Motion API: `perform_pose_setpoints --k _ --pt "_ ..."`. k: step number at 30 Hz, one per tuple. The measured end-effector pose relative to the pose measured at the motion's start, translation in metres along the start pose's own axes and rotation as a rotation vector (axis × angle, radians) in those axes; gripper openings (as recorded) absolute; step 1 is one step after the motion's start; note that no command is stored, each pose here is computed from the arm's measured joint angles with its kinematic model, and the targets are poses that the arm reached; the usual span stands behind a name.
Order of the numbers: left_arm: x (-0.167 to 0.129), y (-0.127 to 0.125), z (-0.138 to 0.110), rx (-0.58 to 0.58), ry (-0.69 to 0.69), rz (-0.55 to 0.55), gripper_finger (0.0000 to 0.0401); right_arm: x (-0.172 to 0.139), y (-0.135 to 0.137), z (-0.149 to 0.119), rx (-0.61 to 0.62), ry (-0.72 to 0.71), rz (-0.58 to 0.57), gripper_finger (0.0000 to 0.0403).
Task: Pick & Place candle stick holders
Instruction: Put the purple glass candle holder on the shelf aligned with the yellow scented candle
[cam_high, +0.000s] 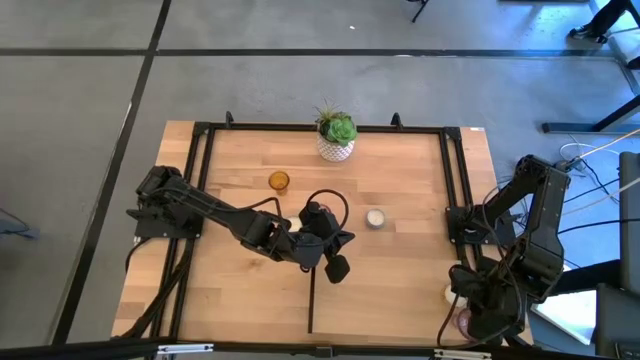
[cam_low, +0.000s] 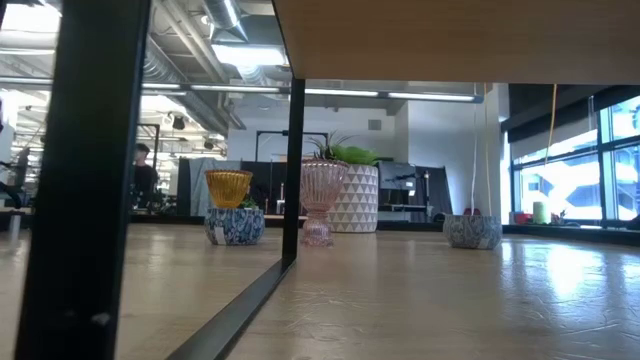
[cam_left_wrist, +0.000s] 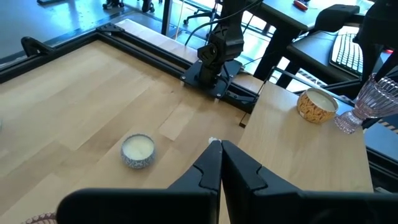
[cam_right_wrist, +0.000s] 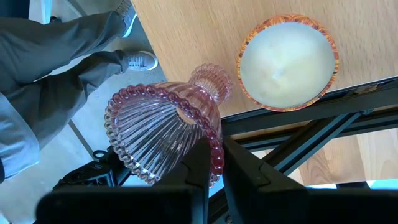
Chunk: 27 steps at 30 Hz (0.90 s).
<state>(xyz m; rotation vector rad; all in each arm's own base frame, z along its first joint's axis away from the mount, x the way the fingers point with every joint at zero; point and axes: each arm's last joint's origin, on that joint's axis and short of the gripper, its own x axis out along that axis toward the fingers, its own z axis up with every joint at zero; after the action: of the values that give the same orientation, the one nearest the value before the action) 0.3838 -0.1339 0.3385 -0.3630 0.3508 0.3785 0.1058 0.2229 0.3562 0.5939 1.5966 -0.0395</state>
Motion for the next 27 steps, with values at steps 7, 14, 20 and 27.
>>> perform_pose_setpoints --k 7,14,20,27 --pt "0.0000 0.0000 0.0001 0.000 0.000 0.000 0.0002 0.0000 0.0008 0.0000 0.001 0.000 0.008 0.0038" --pt "0.0000 0.0000 0.0000 0.000 0.000 0.000 0.0003 0.0000 0.0011 0.0000 0.000 0.000 0.012 0.0081" --pt "-0.0001 0.0000 0.0001 0.001 0.000 0.000 0.0003 0.0000 0.0010 0.0000 -0.001 0.000 0.011 0.0117" --pt "-0.0001 0.0000 0.0002 0.001 -0.001 0.000 0.0003 0.0000 0.0003 0.0000 -0.001 0.000 0.003 0.0140"
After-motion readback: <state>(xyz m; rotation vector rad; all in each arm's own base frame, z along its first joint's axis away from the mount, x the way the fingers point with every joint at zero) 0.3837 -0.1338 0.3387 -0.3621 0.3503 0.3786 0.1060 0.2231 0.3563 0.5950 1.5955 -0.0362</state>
